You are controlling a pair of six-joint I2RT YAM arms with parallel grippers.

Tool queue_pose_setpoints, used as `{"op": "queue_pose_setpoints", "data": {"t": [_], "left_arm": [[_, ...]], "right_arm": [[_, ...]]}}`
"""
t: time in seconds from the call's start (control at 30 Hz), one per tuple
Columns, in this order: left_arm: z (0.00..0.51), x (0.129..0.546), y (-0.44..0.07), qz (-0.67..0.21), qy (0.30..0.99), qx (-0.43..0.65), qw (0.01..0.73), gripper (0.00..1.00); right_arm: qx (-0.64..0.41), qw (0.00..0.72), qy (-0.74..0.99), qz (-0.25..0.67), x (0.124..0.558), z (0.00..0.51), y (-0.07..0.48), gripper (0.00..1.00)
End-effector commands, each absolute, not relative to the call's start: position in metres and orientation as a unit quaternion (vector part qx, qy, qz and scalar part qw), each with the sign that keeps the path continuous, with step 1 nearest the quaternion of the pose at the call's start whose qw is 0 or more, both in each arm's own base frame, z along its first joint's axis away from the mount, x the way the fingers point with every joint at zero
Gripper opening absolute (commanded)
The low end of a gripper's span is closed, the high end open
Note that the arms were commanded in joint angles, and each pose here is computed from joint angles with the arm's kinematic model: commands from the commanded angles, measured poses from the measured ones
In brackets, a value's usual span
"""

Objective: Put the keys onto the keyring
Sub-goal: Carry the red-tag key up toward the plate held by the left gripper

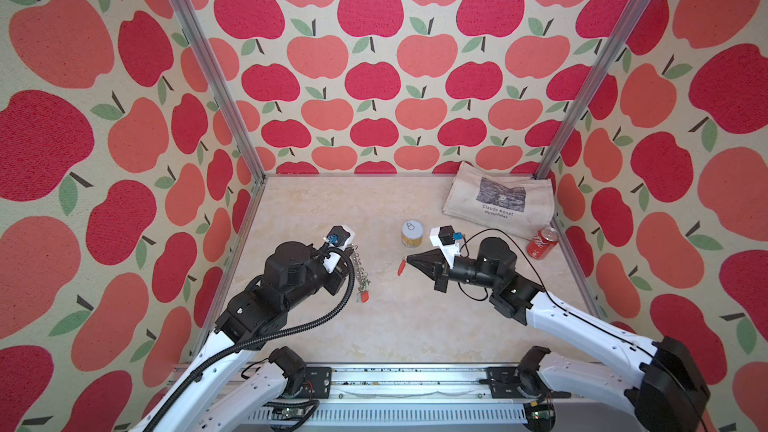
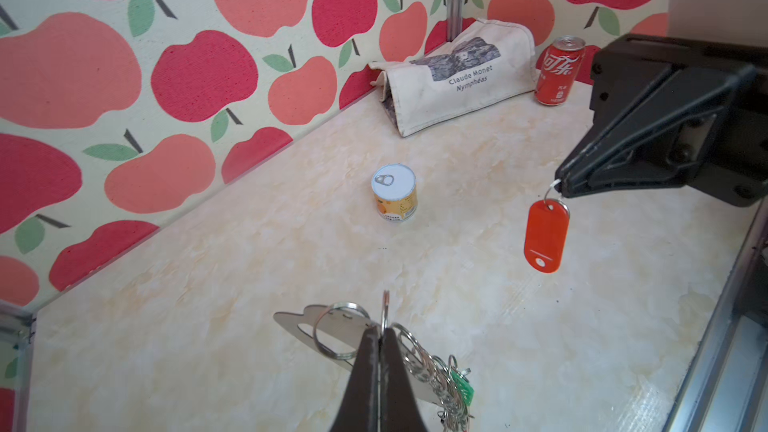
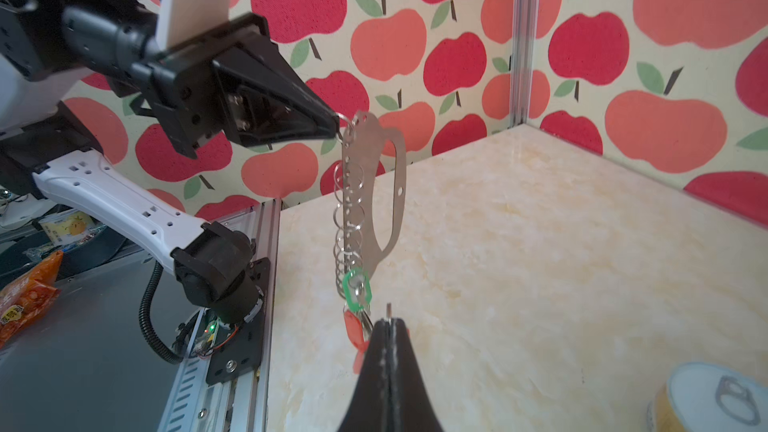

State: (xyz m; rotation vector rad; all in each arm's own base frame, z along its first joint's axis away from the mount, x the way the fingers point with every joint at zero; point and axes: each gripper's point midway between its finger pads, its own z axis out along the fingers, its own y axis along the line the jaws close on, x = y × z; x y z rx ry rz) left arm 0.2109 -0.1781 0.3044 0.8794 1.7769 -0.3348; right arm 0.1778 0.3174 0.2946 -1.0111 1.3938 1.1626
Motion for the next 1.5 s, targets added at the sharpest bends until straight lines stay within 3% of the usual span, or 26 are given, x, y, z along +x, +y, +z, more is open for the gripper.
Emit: {"op": "queue_pose_setpoints", "data": {"t": [0.0, 0.2, 0.37, 0.9, 1.47], "left_arm": [[0.341, 0.209, -0.209, -0.149, 0.684, 0.416, 0.580, 0.00], [0.354, 0.209, -0.236, -0.169, 0.658, 0.449, 0.580, 0.00], [0.368, 0.195, -0.250, -0.208, 0.623, 0.475, 0.585, 0.00], [0.389, 0.147, -0.284, -0.224, 0.463, 0.591, 0.621, 0.00], [0.376, 0.128, -0.301, -0.198, 0.352, 0.656, 0.638, 0.00]], "right_arm": [[-0.429, 0.574, 0.481, 0.505, 0.163, 0.340, 0.298, 0.00], [-0.393, 0.620, 0.382, 0.561, 0.151, 0.381, 0.263, 0.00], [-0.405, 0.603, 0.395, 0.562, 0.152, 0.374, 0.260, 0.00], [-0.544, 0.600, 0.444, 0.385, 0.109, 0.354, 0.260, 0.00], [-0.549, 0.636, 0.411, 0.355, 0.102, 0.362, 0.257, 0.00]]}}
